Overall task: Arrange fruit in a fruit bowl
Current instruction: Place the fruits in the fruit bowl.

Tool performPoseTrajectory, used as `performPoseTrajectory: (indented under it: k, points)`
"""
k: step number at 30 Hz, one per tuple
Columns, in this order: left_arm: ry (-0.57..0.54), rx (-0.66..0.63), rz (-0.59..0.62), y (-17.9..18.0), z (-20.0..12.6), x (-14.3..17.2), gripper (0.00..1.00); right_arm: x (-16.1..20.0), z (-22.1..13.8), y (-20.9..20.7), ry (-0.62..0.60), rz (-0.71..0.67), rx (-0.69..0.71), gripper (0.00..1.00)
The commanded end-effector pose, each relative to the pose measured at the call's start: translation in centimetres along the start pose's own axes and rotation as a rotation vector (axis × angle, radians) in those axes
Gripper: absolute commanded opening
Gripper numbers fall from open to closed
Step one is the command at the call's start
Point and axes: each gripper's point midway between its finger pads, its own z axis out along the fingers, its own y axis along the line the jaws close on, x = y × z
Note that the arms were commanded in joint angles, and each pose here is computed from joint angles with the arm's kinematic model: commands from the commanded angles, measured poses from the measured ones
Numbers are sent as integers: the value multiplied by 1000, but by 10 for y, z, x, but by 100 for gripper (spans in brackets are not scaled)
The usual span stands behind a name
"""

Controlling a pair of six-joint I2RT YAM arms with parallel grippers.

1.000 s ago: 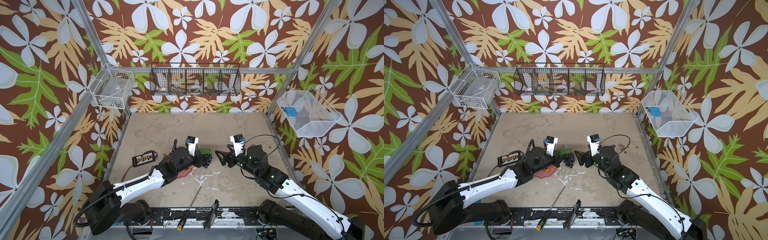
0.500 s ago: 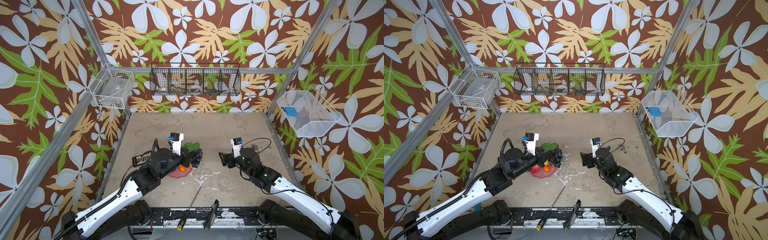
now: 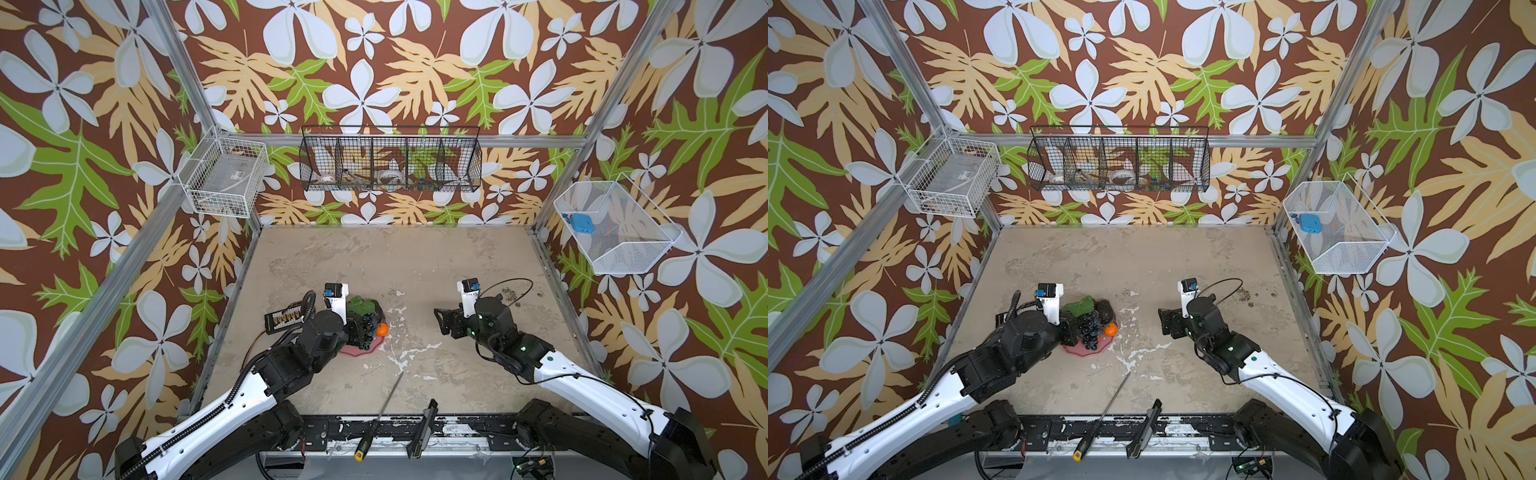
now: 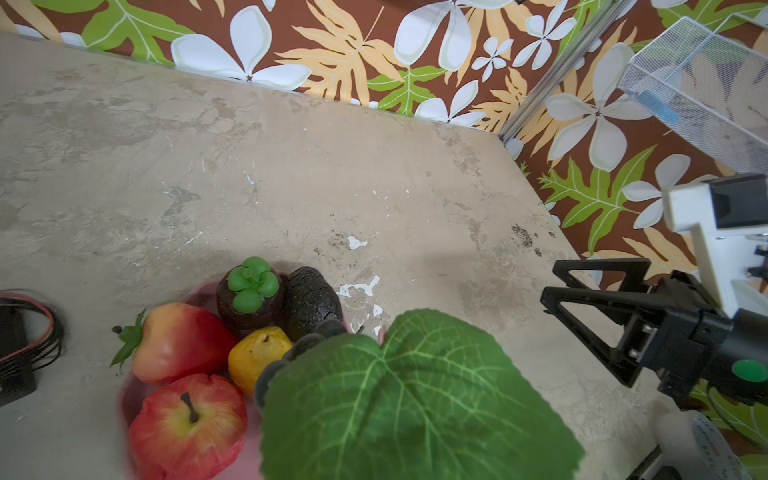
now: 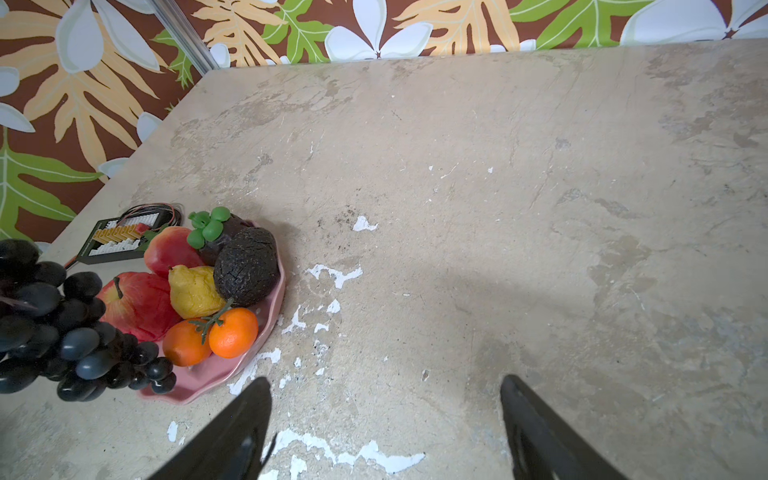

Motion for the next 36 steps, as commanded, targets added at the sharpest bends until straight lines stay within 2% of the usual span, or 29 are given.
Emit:
performPoseTrajectory:
  k: [1, 9, 17, 30, 36]
  points:
    - [-27, -86, 11, 18, 0, 0, 0, -2, 2, 4, -9, 18, -21, 86]
    - [14, -136, 55, 32, 16, 25, 0, -3, 4, 5, -4, 15, -22, 86]
    - [76, -123, 97, 21, 40, 33, 0, 4, 8, 4, 16, 15, -17, 86]
    - [131, -206, 107, 32, 66, 39, 0, 8, 12, 3, 36, 13, -13, 85]
    - [142, -220, 96, 35, 73, 43, 11, 10, 13, 3, 40, 16, -13, 86]
